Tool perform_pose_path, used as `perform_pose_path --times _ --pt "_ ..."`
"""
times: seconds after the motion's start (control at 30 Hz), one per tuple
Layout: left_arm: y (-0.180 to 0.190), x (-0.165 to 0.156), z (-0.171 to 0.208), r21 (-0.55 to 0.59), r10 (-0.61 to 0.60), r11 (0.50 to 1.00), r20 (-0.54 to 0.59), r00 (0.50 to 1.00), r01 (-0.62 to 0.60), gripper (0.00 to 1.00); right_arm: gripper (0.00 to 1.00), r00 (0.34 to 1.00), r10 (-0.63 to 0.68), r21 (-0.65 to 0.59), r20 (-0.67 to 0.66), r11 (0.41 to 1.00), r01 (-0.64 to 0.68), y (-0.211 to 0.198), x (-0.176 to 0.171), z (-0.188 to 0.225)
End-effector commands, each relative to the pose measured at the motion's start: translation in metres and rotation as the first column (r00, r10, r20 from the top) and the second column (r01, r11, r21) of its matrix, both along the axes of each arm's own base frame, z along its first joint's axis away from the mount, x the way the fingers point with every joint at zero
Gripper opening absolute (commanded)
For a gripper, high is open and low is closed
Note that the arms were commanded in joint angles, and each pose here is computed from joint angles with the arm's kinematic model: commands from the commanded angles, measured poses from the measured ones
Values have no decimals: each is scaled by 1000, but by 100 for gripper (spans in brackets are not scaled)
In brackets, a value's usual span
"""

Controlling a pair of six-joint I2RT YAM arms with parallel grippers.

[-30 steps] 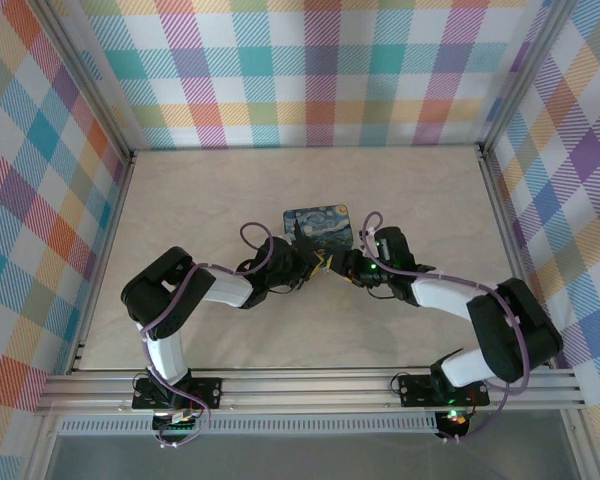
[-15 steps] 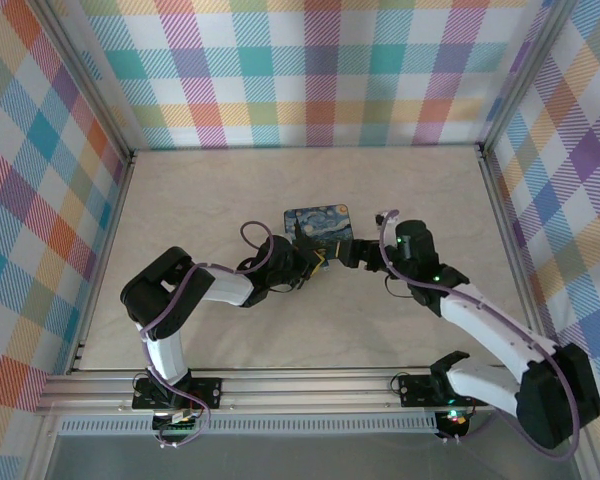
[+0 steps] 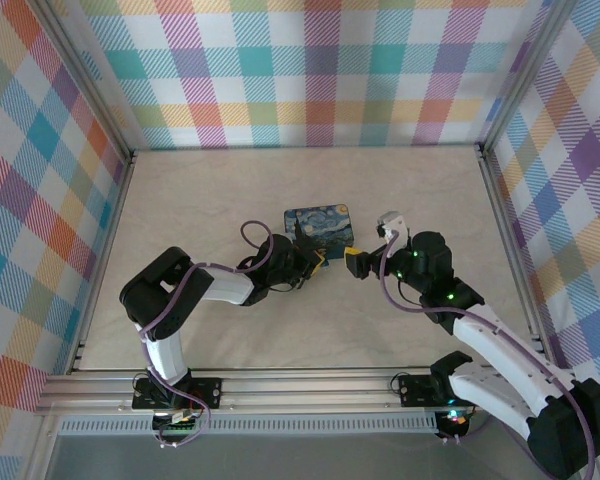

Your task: Unlock a padlock with a key

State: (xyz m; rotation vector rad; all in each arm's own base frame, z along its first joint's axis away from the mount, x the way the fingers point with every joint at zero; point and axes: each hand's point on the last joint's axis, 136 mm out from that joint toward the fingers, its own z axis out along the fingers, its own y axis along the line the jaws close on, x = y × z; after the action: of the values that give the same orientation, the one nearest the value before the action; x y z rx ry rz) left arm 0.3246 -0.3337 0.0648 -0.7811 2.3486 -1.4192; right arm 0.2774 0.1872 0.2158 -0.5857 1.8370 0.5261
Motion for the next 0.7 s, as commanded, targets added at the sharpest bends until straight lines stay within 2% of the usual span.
perform_pose_path --times 0.0,0.13,0.37,0.67 --pt "-4 -6 6 -3 -8 1000 -15 1000 8 3 100 986 95 -100 135 992 -82 6 -3 17" --pt "-4 -7 5 -3 -5 1000 -23 1000 5 3 100 960 198 -219 198 964 -153 15 -13 10" --pt "-4 -7 6 -10 -1 1000 -32 1000 0 3 100 902 362 -445 234 865 -232 29 -27 -19" --pt "-3 -7 5 -9 8 1000 -38 999 -8 3 100 849 500 -677 173 686 -266 45 -29 -75"
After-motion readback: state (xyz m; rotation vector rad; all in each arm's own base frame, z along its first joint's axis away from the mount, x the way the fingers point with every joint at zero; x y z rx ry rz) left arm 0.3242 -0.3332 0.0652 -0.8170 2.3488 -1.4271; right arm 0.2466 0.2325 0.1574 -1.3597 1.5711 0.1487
